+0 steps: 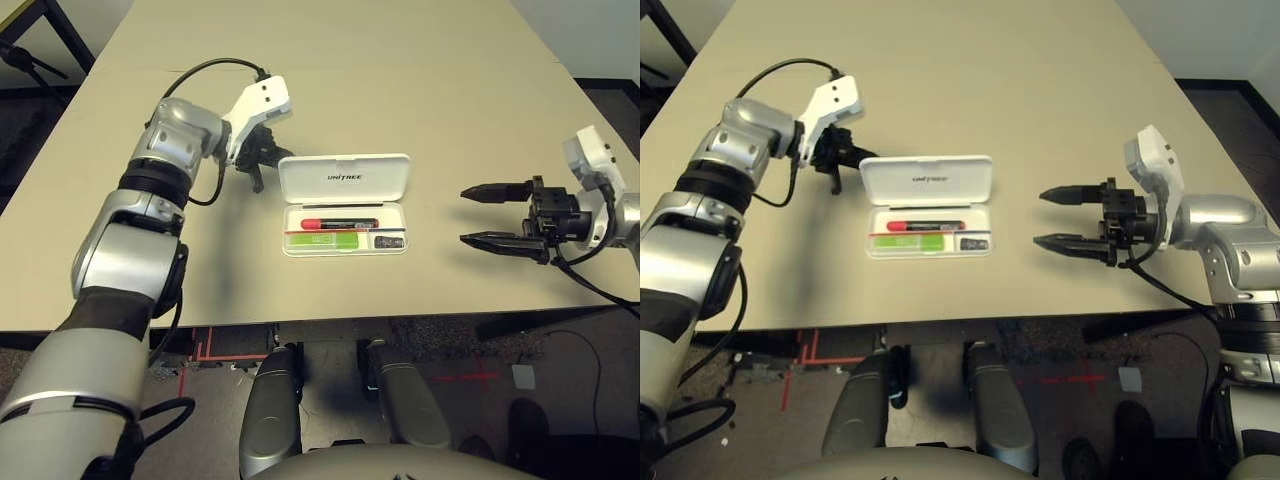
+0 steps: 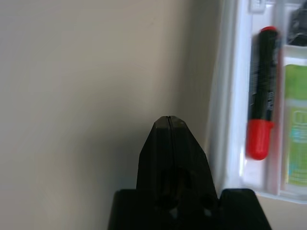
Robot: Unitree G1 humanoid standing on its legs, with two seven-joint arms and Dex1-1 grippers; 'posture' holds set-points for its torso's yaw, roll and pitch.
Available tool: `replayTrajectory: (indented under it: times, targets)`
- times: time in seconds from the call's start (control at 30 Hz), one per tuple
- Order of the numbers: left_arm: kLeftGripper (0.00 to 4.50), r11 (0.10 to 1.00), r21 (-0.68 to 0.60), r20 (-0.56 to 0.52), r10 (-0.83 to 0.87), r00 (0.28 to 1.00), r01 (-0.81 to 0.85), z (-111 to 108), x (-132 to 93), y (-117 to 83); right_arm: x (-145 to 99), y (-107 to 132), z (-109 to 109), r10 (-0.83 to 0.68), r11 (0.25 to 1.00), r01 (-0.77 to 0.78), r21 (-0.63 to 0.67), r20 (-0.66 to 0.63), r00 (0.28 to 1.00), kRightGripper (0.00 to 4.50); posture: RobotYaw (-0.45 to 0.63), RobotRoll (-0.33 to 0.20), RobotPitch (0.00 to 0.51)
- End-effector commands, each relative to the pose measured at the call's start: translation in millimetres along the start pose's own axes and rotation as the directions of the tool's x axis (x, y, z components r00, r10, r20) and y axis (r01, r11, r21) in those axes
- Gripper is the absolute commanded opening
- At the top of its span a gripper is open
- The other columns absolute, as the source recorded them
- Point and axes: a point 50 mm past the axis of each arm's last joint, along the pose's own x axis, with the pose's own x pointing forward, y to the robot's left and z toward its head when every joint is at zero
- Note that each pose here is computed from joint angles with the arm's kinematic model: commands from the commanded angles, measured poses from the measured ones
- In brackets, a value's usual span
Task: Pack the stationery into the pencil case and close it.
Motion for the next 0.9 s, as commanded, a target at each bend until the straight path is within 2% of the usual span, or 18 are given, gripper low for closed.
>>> replayTrajectory:
  times: [0.03, 0.17, 0.37, 0.7, 0.9]
  targets:
    - [0.04, 0.995, 0.047, -0.021, -0.085, 0.996, 0.086, 10.2, 1.1, -3.9, -5.1, 2.3, 2.6, -0.013, 1.0, 0.013, -0.013, 0.001, 1.0, 4.5, -0.09, 0.0, 0.193]
    - [0.04, 0.984, 0.087, -0.025, -0.154, 0.988, 0.155, 16.3, 7.1, -12.3, -5.1, 1.0, 2.4, -0.013, 1.0, 0.013, -0.011, 0.0, 1.0, 4.5, -0.08, 0.0, 0.192]
    - [0.04, 0.953, 0.146, -0.026, -0.264, 0.964, 0.265, 23.7, 23.3, -40.6, -3.9, -0.5, 1.5, -0.005, 1.0, 0.005, -0.01, 0.003, 1.0, 4.5, -0.06, 0.0, 0.189]
    - [0.04, 0.939, 0.145, -0.024, -0.311, 0.95, 0.311, 25.6, 54.4, -77.3, -0.6, -1.6, 2.2, 0.006, 1.0, -0.005, -0.018, 0.009, 1.0, 4.5, -0.06, 0.0, 0.191]
    - [0.04, 0.948, 0.103, -0.036, -0.299, 0.954, 0.301, 23.8, 63.9, -82.6, 2.3, -0.9, 1.4, 0.007, 1.0, -0.006, -0.018, 0.014, 1.0, 4.5, -0.06, 0.0, 0.192]
